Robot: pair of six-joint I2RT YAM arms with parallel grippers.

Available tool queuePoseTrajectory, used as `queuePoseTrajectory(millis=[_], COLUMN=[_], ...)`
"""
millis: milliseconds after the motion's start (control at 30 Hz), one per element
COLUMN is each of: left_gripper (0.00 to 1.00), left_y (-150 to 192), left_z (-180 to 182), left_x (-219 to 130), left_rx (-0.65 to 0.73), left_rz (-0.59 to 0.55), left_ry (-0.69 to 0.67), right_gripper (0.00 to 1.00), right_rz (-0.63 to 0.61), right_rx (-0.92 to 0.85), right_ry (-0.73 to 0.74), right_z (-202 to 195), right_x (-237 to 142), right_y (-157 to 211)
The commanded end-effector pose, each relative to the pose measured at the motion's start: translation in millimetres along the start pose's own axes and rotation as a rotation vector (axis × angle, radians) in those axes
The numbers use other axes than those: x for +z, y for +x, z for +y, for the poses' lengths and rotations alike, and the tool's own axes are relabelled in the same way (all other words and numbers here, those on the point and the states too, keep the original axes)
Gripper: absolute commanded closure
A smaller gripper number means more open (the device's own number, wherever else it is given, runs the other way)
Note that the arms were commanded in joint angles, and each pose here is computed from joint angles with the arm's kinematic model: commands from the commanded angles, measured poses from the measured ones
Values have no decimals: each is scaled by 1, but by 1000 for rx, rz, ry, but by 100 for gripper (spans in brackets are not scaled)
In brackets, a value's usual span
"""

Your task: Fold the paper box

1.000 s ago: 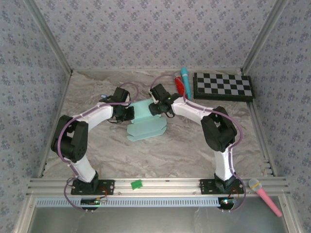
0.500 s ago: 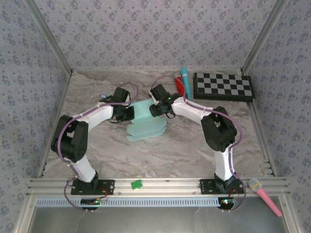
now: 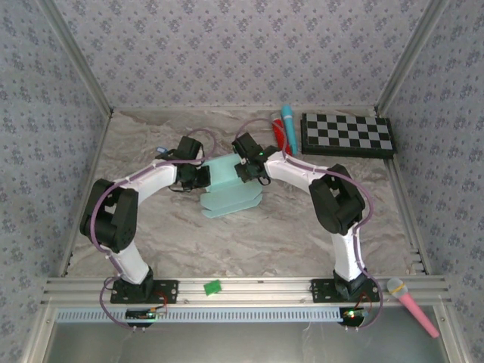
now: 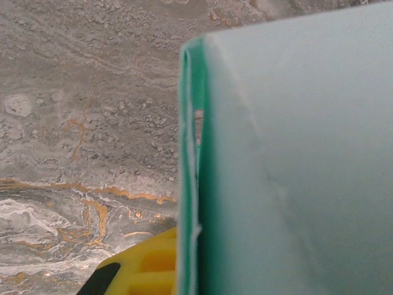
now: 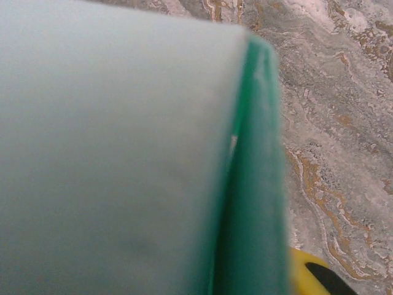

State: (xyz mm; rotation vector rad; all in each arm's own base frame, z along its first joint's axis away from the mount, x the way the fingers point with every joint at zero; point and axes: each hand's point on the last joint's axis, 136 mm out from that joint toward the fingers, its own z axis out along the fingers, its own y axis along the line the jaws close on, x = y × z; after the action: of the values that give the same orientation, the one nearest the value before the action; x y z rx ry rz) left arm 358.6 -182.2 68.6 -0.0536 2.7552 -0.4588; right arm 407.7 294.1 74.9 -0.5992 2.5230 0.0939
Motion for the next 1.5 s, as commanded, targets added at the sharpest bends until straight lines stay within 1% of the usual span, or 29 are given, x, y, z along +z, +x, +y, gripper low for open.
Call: queuePoseTrajectory(millis=[0, 233, 500, 700, 933, 1133, 1467], left_gripper=[100, 100, 100, 100, 100, 100, 100], left_y=[-9, -9, -10, -9, -9, -8, -8], left_z=[-2, -3, -4, -3, -3, -2, -1], left_x=[-3, -3, -2, -1, 0, 0, 0], left_rx=[-11, -10, -9, -8, -8, -10, -12], left_rz=[-16, -15, -11, -8, -7, -4, -5], left_ry=[2, 6, 8, 6, 4, 2, 0], right_gripper=[81, 87, 93, 100, 100, 100, 100], right_rz=[30, 40, 69, 105, 143, 147, 167], right_rx=[28, 65, 115, 138, 135, 145, 164], right_ry=[134, 261, 360, 450, 524, 570, 611], right_z=[-24, -35, -48, -58, -68, -75, -81], right_x=[6, 9, 14, 13, 14, 11, 14], right_y=[6, 14, 22, 29, 37, 39, 44])
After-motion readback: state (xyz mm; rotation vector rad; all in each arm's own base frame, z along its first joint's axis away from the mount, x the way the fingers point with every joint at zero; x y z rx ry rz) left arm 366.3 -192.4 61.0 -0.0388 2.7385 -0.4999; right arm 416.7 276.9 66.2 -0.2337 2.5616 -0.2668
